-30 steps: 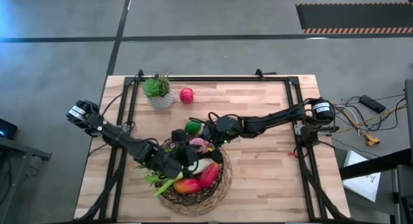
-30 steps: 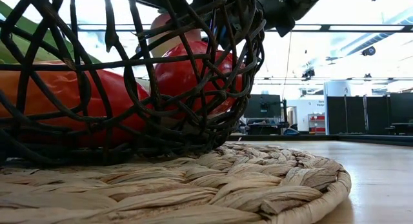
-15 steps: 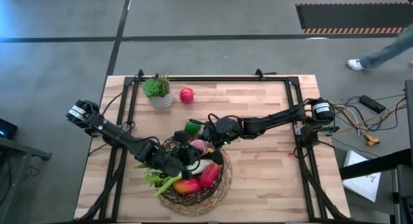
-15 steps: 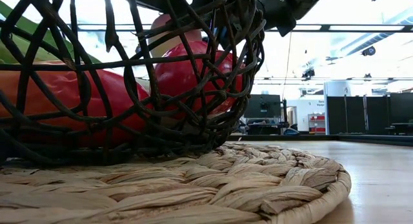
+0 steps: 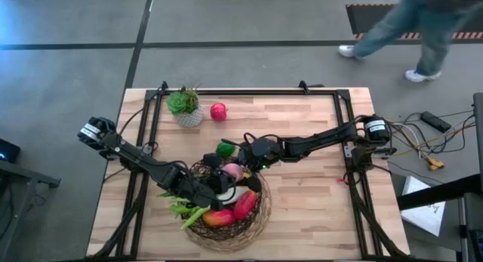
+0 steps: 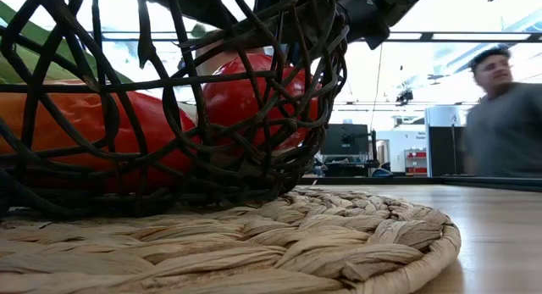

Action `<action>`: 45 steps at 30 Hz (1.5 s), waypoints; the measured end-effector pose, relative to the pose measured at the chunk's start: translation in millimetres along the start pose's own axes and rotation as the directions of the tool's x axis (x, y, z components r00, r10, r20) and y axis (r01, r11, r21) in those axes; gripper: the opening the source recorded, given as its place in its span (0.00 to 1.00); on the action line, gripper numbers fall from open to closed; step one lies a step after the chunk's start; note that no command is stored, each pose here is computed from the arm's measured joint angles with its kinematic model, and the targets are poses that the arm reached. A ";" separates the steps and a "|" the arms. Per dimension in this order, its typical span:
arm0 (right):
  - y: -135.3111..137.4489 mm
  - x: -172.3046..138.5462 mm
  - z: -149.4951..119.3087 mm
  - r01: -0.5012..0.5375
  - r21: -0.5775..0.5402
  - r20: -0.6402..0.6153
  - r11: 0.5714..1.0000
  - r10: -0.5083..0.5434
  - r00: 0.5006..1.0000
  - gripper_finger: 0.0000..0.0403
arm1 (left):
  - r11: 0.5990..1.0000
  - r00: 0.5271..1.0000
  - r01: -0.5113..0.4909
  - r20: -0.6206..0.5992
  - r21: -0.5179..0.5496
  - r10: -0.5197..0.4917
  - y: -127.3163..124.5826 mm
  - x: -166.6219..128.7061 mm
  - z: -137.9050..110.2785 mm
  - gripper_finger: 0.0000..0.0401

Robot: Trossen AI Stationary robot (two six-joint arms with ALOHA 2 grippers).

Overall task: Build produce basket
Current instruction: Put the peach into the mesh basket

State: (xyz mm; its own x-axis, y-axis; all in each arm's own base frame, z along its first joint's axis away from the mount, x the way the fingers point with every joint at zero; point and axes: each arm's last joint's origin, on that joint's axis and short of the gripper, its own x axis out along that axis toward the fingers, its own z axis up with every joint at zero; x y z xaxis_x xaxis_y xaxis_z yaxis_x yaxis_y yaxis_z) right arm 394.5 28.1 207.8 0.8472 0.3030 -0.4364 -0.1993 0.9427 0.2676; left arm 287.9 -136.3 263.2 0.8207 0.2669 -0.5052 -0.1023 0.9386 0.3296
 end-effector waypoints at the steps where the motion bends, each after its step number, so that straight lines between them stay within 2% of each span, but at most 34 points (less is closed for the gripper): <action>1: -0.9 -0.2 -0.6 0.003 0.003 -0.007 1.000 -0.003 1.000 0.95 | 1.000 1.000 0.003 -0.002 0.002 -0.003 -0.1 0.0 -0.3 0.00; 14: -1.8 -0.3 -3.2 0.034 0.022 -0.032 0.999 -0.033 0.999 0.95 | 1.000 1.000 0.001 -0.016 0.012 -0.001 -0.1 -0.2 -1.8 0.00; 27: 1.8 0.5 -3.9 0.030 -0.035 -0.034 0.999 -0.032 0.999 0.95 | 1.000 0.995 -0.017 -0.096 0.005 0.017 5.0 -6.1 -4.1 0.00; 30: 1.8 0.5 -3.8 0.031 -0.037 -0.034 0.999 -0.032 0.999 0.95 | 0.999 0.991 -0.017 -0.134 0.042 0.023 5.0 -7.0 -9.3 0.00; 34: 1.6 0.5 -3.8 0.040 -0.039 -0.033 0.998 -0.041 0.999 0.95 | 0.986 0.990 0.004 -0.140 0.165 0.019 2.8 -8.9 -10.5 0.00; 38: 1.1 0.6 -3.7 0.054 -0.040 -0.028 0.998 -0.056 0.998 0.95 | 0.973 0.991 0.011 -0.133 0.231 0.020 3.0 -9.5 -8.6 0.08; 45: 0.7 0.6 -3.5 0.066 -0.050 -0.027 0.997 -0.067 0.997 0.95 | 0.948 0.986 -0.022 -0.147 0.317 0.073 3.8 -10.4 -12.7 0.33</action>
State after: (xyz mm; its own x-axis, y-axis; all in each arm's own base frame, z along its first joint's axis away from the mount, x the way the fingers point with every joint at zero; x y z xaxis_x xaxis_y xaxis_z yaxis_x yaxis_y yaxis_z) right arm 393.1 29.3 204.7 0.8452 0.2428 -0.4760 -0.1677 0.9663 0.1951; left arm 271.8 -132.7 259.6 0.7195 0.3636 -0.5918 0.0630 0.8143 0.5770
